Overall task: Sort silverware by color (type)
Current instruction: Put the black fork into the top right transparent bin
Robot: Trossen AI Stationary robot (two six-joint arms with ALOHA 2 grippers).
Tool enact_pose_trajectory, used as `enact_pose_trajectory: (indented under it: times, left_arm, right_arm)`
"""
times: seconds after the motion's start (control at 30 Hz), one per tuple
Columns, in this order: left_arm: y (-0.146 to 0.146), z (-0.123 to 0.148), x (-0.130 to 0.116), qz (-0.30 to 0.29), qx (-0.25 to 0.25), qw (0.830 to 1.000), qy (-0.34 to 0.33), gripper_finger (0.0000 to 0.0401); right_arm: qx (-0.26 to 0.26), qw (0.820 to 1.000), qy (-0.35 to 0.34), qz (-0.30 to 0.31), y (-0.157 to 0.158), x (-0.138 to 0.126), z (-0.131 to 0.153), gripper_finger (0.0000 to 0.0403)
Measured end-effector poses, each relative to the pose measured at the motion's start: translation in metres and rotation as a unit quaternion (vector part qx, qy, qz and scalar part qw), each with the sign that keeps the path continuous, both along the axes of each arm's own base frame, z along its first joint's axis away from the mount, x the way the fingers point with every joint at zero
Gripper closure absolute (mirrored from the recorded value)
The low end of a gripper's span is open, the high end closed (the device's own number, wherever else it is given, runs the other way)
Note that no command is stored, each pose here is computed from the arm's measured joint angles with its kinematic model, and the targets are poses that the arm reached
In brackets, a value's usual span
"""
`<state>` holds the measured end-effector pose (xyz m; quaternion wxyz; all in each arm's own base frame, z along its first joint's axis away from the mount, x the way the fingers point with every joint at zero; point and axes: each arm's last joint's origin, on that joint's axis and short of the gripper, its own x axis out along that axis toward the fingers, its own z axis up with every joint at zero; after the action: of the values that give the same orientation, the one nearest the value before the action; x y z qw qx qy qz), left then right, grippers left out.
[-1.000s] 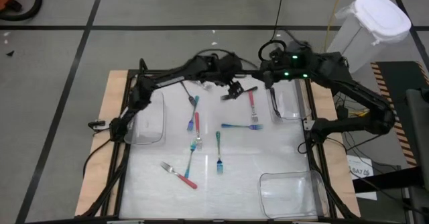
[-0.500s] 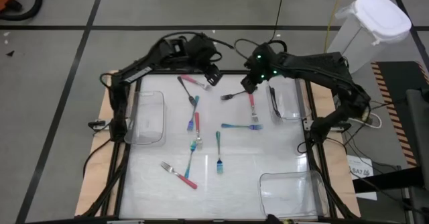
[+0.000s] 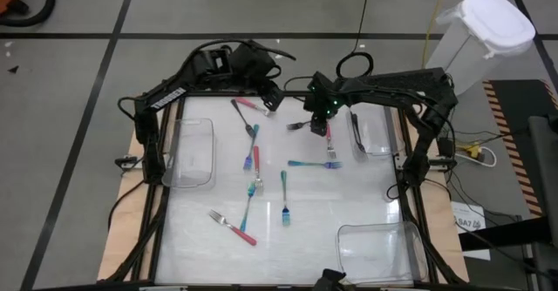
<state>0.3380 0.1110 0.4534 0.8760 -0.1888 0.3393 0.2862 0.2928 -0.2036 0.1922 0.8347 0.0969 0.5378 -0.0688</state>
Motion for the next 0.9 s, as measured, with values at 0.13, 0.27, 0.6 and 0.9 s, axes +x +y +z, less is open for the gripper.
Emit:
enact_pose_trajectory:
  times: [0.13, 0.27, 0.6, 0.9]
  left_arm:
    - [-0.006, 0.000, 0.002, -0.005, -0.003, 1.000, -0.002, 0.0224]
    - [-0.008, 0.000, 0.003, -0.005, -0.002, 1.000, -0.002, 0.0224]
    - [-0.010, 0.000, 0.003, -0.001, -0.007, 1.000, -0.005, 0.0224]
    - [-0.015, 0.000, 0.005, -0.009, -0.006, 1.000, -0.004, 0.0224]
  right_arm:
    - [0.000, 0.999, 0.018, 0.029, 0.000, 0.004, -0.014, 0.0183]
    - [-0.043, 0.995, 0.049, 0.069, 0.004, 0.011, -0.024, 0.0185]
    - [-0.102, 0.991, 0.033, 0.075, 0.002, 0.023, -0.028, 0.0192]
    - [-0.067, 0.992, 0.077, 0.078, 0.001, 0.023, -0.054, 0.0193]
